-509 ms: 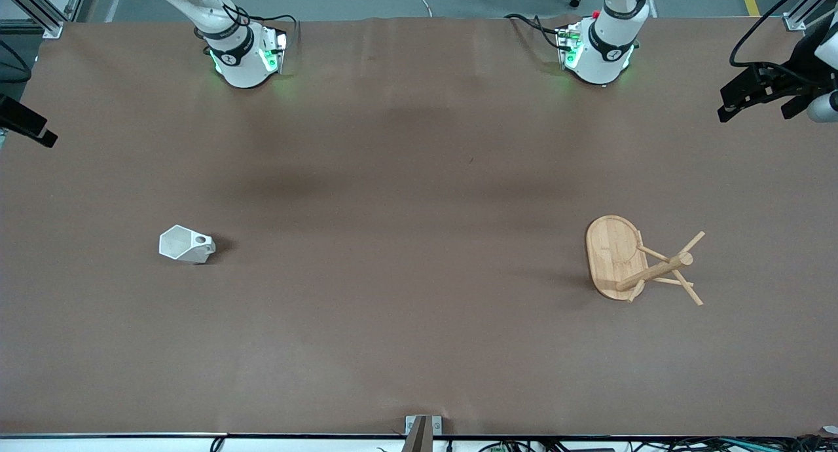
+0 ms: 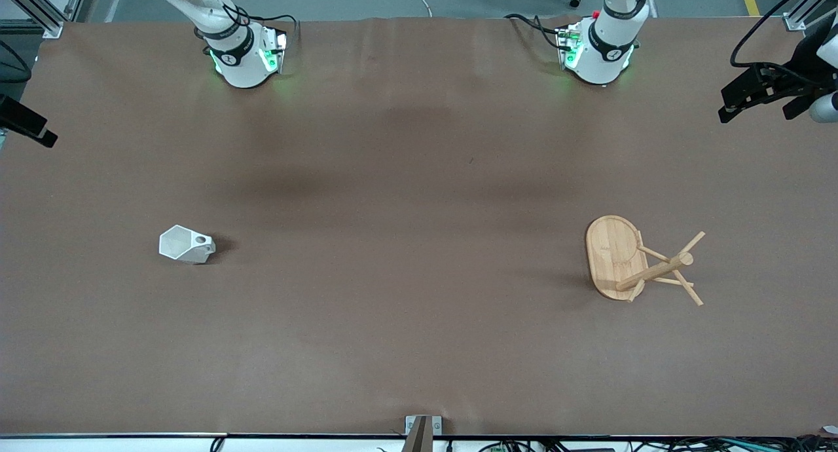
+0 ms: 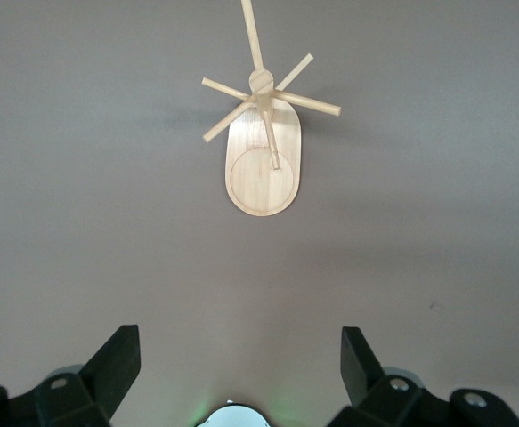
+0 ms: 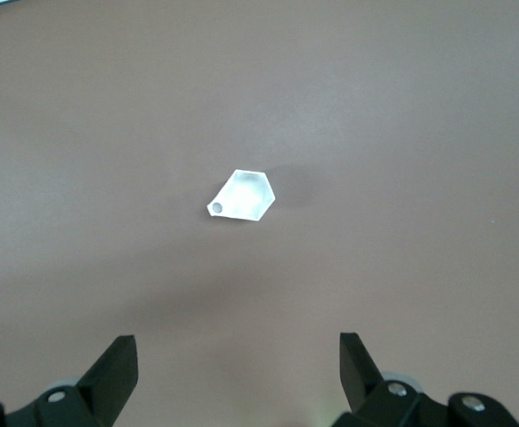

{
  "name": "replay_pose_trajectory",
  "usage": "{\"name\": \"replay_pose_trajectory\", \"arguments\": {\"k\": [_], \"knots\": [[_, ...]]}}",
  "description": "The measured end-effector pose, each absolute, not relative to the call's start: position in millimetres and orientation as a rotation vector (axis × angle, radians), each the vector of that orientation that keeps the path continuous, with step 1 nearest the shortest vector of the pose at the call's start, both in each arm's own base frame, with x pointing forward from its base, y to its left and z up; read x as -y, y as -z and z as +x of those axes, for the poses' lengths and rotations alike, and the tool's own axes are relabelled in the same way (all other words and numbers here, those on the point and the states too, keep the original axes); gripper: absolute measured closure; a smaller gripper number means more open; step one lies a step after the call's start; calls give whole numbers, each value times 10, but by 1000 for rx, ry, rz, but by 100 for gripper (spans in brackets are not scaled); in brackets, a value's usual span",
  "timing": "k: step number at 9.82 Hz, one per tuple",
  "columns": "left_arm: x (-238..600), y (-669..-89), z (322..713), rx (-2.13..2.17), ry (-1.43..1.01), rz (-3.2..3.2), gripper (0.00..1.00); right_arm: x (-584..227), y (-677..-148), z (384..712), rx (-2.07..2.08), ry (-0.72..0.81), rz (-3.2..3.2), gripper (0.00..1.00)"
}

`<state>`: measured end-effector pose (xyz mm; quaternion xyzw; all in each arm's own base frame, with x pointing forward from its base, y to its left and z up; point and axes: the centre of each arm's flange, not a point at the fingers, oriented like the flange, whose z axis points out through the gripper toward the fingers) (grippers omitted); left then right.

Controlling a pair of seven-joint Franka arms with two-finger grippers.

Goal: Hang cup on rack

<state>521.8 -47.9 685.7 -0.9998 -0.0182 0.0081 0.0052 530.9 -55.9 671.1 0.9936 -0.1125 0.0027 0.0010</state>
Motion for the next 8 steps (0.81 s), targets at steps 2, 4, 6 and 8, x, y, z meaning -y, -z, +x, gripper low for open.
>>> {"name": "replay_pose_trajectory", "arguments": {"k": [2,4,6,8], "knots": [[484,-6929,5212,56,0,-3133,0,568,-6671,5318,218,9,3132,0],[478,-7034,5211,57,37,-3135,0,719,-6275,5455,147,109,3144,0],[458,-7031,5238,63,38,-3136,0,870,-5459,5740,34,130,3160,0],[448,-7012,5260,58,33,-3136,0,1022,-4536,5876,-115,70,3159,0]]}}
